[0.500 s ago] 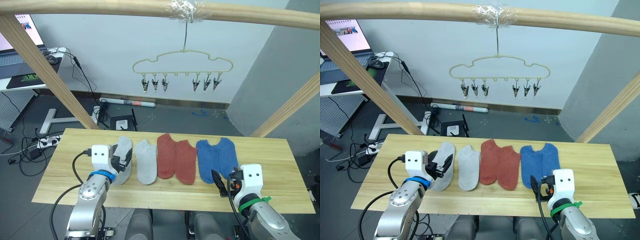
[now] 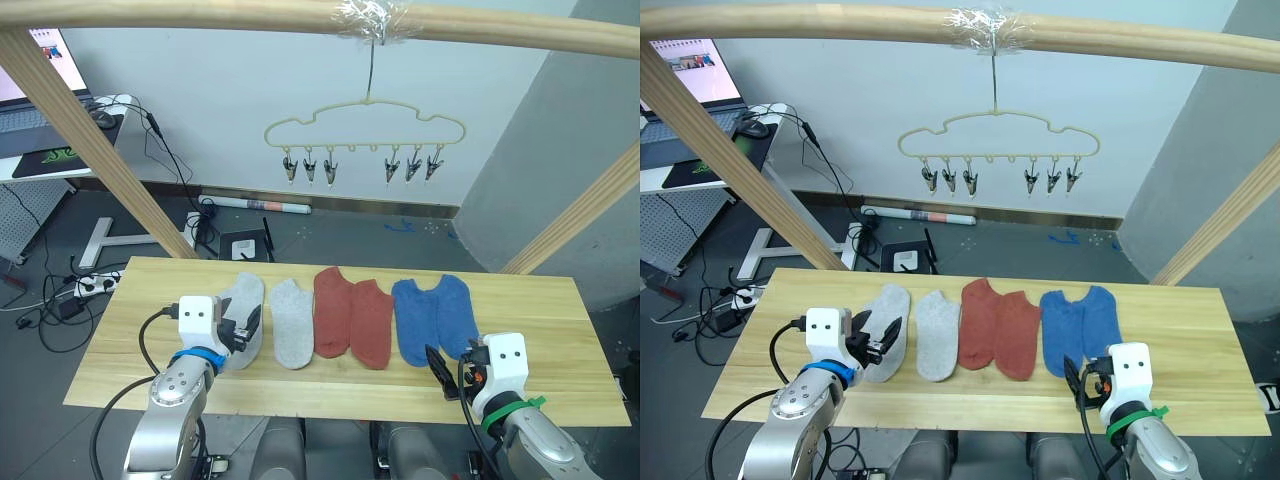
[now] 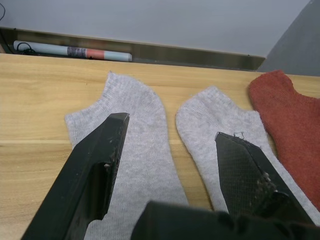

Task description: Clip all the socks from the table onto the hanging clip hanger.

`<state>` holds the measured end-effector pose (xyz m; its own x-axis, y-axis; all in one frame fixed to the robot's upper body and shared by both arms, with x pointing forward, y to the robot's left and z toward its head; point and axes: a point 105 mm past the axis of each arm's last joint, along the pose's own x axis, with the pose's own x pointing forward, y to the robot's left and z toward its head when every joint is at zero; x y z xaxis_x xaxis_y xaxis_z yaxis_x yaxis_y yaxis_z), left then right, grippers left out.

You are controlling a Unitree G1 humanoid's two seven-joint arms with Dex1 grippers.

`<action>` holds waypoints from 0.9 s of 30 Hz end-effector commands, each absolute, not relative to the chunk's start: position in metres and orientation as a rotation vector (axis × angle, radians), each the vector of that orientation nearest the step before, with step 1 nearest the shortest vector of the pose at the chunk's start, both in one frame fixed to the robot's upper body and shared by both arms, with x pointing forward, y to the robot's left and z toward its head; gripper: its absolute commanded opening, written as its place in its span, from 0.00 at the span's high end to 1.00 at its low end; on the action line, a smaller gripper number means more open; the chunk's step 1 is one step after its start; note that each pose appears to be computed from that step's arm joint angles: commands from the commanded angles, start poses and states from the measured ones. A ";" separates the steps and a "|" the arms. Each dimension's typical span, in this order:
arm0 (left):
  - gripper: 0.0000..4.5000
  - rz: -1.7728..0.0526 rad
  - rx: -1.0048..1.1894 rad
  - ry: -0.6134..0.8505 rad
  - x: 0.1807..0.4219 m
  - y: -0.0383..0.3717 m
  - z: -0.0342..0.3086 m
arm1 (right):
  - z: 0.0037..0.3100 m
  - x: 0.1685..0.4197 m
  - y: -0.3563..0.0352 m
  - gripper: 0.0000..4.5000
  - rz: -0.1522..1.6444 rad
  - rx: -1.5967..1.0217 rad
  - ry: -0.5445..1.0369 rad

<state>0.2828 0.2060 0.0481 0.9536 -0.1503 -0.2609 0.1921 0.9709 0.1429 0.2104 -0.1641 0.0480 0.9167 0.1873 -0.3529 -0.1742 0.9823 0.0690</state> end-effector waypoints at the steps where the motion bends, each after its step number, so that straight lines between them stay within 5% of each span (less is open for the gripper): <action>1: 0.31 -0.179 0.179 0.214 0.283 0.207 0.060 | 0.052 0.209 -0.167 0.00 0.180 0.031 0.343; 11: 0.31 -0.211 0.166 0.128 0.299 0.196 0.076 | 0.063 0.217 -0.169 0.00 0.207 0.011 0.320; 27: 0.31 -0.218 0.165 -0.165 0.364 0.154 0.150 | 0.187 0.280 -0.142 0.00 0.596 -0.232 0.128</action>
<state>0.3630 0.1563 0.1376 0.9691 -0.2298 0.0897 0.2138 0.9638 0.1592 0.2838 -0.1486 0.1774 0.8404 0.5029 -0.2022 -0.5346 0.8305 -0.1564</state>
